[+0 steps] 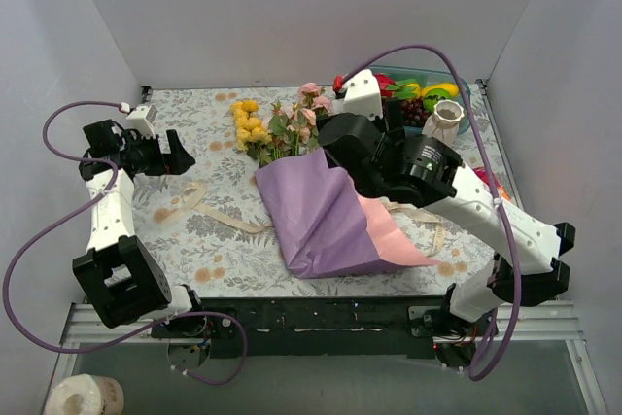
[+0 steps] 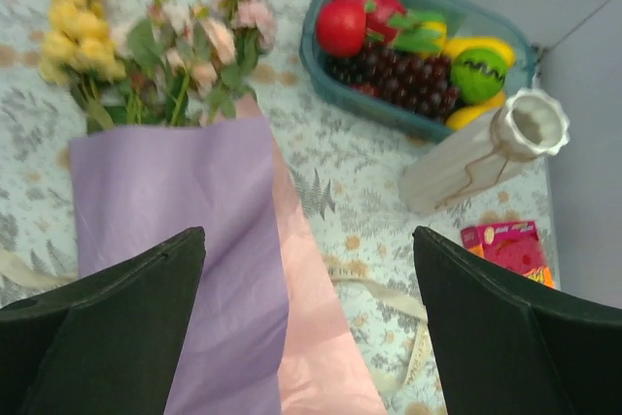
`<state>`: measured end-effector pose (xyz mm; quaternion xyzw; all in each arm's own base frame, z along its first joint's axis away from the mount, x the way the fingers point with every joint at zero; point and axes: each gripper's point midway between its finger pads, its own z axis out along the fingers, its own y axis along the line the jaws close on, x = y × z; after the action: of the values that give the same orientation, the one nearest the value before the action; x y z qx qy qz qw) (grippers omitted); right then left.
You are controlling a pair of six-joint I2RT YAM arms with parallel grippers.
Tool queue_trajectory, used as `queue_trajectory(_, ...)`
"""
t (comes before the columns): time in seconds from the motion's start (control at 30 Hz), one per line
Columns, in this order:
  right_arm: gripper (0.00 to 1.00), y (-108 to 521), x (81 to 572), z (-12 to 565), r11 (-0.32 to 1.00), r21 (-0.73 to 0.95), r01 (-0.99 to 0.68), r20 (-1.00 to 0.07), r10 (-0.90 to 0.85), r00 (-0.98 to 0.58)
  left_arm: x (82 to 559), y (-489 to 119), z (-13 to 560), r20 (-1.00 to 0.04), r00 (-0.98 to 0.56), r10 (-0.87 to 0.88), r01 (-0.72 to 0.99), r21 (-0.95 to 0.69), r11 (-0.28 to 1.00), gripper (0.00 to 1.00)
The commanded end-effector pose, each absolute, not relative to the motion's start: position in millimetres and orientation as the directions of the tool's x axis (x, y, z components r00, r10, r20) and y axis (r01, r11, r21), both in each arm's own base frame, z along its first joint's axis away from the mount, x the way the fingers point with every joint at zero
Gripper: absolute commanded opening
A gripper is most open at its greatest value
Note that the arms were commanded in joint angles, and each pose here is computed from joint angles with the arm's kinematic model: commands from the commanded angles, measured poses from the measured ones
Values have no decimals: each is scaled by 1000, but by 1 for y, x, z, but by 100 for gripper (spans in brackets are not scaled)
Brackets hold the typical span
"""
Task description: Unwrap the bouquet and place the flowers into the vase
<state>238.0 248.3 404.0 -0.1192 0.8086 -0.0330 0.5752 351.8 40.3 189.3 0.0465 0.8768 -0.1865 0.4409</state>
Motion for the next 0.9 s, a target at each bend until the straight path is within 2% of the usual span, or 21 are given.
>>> queue_trajectory(0.0, 95, 260, 285, 322, 952, -137, -273, -858, -252, -448, 354, 40, 203, -809, -584, -70, 271, -276, 922, 98)
queue_trajectory(0.03, 95, 256, 288, 285, 940, -163, -299, -818, -298, -492, 354, 41, 203, -808, -585, -73, 270, -279, 922, 98)
queue_trajectory(0.07, 96, 269, 296, 282, 938, -91, -333, -842, -251, -477, 354, 40, 203, -807, -586, -73, 272, -281, 920, 98)
queue_trajectory(0.23, 98, 279, 311, 228, 904, -33, -427, -822, -267, -503, 353, 40, 201, -803, -593, -65, 275, -278, 920, 98)
queue_trajectory(0.27, 98, 283, 311, 218, 884, 20, -468, -829, -247, -502, 354, 41, 200, -801, -596, -63, 275, -277, 921, 98)
queue_trajectory(0.47, 98, 273, 325, 217, 805, 199, -559, -878, -107, -467, 355, 42, 196, -795, -604, -56, 278, -276, 920, 98)
queue_trajectory(0.67, 98, 279, 320, 201, 679, 250, -690, -884, -131, -449, 354, 42, 194, -790, -610, -55, 276, -277, 920, 98)
queue_trajectory(0.87, 97, 278, 334, 177, 664, 269, -698, -863, -156, -480, 354, 44, 195, -792, -608, -45, 274, -263, 925, 98)
